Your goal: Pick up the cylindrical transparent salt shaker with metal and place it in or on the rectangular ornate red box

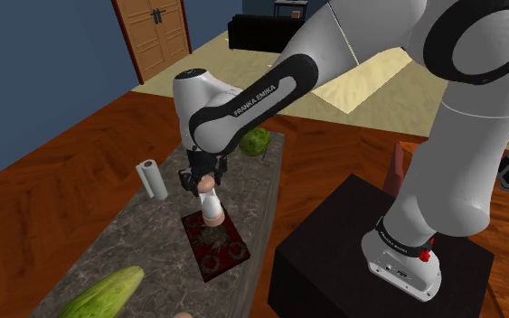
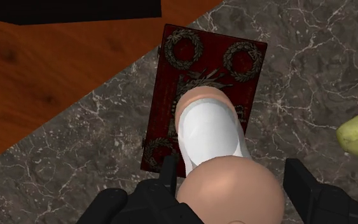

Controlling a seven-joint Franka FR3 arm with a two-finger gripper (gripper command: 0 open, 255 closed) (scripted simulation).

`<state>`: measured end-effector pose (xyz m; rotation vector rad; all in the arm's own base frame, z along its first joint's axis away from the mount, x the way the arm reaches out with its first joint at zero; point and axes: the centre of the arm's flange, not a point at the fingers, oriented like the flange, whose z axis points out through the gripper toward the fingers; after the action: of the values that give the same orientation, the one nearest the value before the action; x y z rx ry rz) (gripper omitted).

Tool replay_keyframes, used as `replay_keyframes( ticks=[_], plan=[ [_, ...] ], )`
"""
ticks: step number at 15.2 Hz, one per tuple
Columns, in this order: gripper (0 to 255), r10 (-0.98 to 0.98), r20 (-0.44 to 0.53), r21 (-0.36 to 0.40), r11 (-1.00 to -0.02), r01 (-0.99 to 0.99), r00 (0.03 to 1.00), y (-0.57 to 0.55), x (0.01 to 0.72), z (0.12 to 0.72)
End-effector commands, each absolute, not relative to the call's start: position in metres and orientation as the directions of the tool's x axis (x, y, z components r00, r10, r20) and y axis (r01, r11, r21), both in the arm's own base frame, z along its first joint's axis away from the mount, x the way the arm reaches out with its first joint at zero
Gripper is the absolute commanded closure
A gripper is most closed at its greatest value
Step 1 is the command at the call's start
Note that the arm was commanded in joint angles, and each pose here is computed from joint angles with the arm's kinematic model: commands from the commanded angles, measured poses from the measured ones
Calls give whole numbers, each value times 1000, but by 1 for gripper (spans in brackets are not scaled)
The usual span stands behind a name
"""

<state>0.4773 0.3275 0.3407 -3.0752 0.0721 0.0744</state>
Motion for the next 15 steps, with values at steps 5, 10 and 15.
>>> replay_keyframes(
  ticks=[5,10,15],
  plan=[
    [255,-46,-49,-64,-997,-49,998,329,477,310],
    [255,-46,-49,-64,-997,-49,998,329,477,284],
    [255,-46,-49,-64,-997,-49,998,329,477,257]
  ],
)
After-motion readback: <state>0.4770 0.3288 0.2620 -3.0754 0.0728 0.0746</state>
